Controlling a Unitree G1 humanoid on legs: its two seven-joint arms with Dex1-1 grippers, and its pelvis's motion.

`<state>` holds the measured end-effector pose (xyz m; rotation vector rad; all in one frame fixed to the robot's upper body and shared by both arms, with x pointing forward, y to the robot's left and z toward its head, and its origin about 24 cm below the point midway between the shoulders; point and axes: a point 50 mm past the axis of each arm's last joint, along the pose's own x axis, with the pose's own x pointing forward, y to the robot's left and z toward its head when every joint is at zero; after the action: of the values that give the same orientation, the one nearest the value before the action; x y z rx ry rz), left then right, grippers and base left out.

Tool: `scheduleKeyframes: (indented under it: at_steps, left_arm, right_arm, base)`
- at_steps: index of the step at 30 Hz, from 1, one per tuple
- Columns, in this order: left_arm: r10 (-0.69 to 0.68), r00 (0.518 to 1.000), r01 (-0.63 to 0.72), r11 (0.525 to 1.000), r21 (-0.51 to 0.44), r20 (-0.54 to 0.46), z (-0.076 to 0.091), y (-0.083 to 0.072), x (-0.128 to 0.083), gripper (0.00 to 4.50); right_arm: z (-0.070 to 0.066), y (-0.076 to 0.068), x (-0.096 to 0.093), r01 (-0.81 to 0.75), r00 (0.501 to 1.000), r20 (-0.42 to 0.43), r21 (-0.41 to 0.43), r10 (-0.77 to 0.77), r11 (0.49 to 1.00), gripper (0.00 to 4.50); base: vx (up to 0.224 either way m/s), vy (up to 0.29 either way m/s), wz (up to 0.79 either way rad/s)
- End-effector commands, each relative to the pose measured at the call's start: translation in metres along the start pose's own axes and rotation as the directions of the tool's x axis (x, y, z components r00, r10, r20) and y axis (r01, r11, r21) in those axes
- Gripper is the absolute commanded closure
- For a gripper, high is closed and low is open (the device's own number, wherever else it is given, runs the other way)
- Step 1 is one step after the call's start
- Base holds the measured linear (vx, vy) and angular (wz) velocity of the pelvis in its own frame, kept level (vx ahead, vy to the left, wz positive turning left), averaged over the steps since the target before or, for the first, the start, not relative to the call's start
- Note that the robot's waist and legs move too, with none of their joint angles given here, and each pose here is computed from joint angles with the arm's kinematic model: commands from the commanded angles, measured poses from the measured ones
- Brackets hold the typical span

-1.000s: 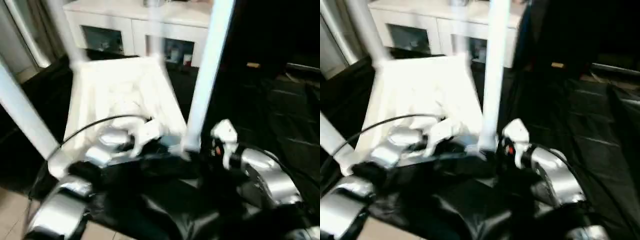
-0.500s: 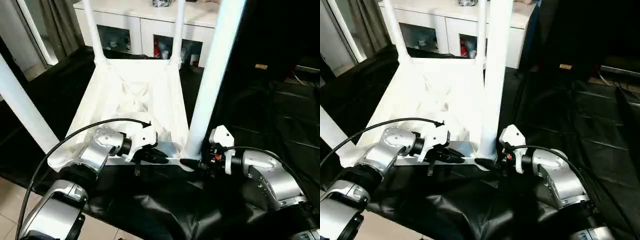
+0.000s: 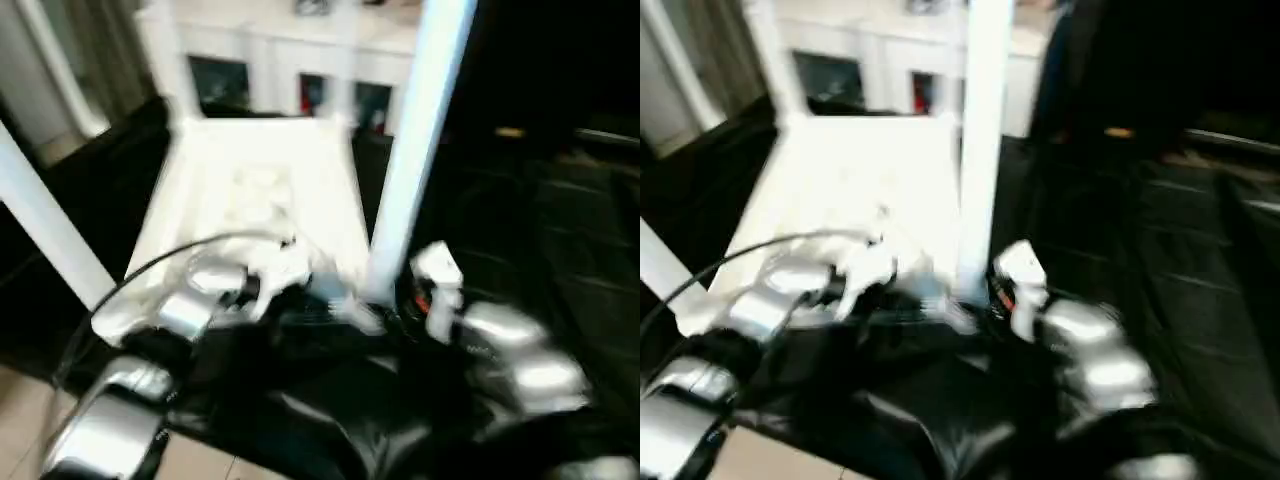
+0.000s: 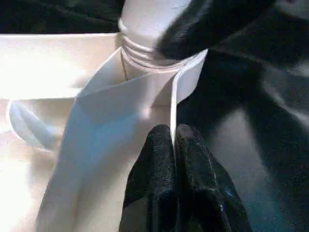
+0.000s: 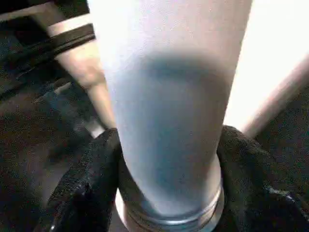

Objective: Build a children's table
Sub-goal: Rotate leg to tighten

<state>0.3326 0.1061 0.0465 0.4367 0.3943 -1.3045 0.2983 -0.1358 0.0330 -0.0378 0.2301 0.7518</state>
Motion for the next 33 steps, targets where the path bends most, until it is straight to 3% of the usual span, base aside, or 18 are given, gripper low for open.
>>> scheduleKeyframes:
  at_steps: [1, 3, 6, 11, 13, 16, 23, 28, 33]
  left_arm:
    - [0.058, 0.997, -0.061, 0.997, -0.055, -0.047, -0.008, -0.003, 0.014, 4.5]
    - [0.202, 0.977, -0.209, 0.972, -0.109, -0.068, 0.0, -0.001, 0.036, 4.5]
    - [0.212, 0.975, -0.218, 0.97, -0.108, -0.068, 0.007, -0.005, 0.048, 4.5]
    - [0.177, 0.983, -0.18, 0.981, -0.073, -0.047, 0.01, -0.008, 0.05, 4.5]
    - [0.169, 0.985, -0.171, 0.983, -0.063, -0.039, 0.009, -0.007, 0.048, 4.5]
    - [0.149, 0.988, -0.151, 0.988, -0.045, -0.033, 0.006, -0.006, 0.041, 4.5]
    - [0.019, 1.0, -0.019, 1.0, 0.01, -0.021, -0.006, -0.011, 0.018, 4.5]
    - [-0.121, 0.993, 0.121, 0.991, 0.049, 0.0, -0.012, -0.018, -0.002, 4.5]
    - [-0.175, 0.984, 0.174, 0.984, 0.04, 0.024, -0.014, -0.023, -0.009, 4.5]
  right_arm:
    - [-0.01, -0.008, 0.002, 0.174, 0.983, -0.059, 0.025, -0.172, 0.984, 1.88]
    - [-0.019, -0.001, 0.014, 0.36, 0.929, -0.11, 0.055, -0.352, 0.931, 1.88]
    - [-0.021, 0.01, 0.024, 0.369, 0.925, -0.118, 0.048, -0.361, 0.928, 1.88]
    - [-0.018, 0.011, 0.027, 0.365, 0.929, -0.084, 0.047, -0.361, 0.93, 1.88]
    - [-0.014, 0.009, 0.026, 0.358, 0.933, -0.057, 0.061, -0.355, 0.932, 1.33]
    - [-0.007, 0.007, 0.024, 0.323, 0.947, -0.021, 0.063, -0.322, 0.944, 1.19]
    - [0.008, 0.004, 0.008, 0.006, 1.0, -0.016, -0.03, -0.007, 1.0, 0.71]
    - [0.008, 0.001, -0.015, -0.224, 0.973, -0.081, -0.111, 0.216, 0.968, 0.71]
    - [0.01, 0.003, -0.023, -0.331, 0.94, -0.129, -0.125, 0.315, 0.935, 0.71]
  base:
    - [0.0, 0.0, 0.0]
    - [0.0, 0.0, 0.0]
    - [0.0, 0.0, 0.0]
    - [0.0, 0.0, 0.0]
    - [0.0, 0.0, 0.0]
    - [0.0, 0.0, 0.0]
    - [0.0, 0.0, 0.0]
    - [0.0, 0.0, 0.0]
    - [0.0, 0.0, 0.0]
